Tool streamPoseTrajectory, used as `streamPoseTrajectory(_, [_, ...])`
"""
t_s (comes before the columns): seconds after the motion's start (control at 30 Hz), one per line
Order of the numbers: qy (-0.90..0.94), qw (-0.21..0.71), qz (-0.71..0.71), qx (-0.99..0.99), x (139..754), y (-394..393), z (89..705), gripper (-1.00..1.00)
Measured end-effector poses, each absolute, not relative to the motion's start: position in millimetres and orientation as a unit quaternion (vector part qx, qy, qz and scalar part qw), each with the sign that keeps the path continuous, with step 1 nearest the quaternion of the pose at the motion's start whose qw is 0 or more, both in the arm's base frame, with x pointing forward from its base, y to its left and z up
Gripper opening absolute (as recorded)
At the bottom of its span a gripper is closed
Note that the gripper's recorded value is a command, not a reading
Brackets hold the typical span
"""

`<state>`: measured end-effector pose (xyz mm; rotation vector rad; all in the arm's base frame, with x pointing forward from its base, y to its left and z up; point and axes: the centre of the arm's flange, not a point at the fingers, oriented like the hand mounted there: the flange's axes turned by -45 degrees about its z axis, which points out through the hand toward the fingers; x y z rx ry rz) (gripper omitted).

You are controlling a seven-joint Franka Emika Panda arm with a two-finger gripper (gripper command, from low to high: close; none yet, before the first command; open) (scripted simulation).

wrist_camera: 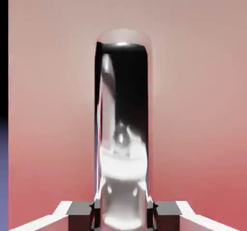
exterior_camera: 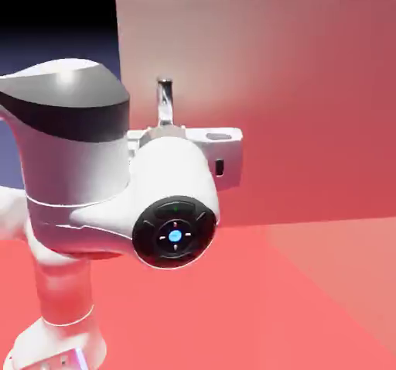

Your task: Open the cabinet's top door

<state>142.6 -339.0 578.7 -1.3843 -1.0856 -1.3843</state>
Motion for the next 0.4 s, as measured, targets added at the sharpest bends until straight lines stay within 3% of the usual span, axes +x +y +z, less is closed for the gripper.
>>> streamPoseTrajectory(0.4, [-0.486, 0.486, -0.514, -0.514, 155, -436, 579, -1.00])
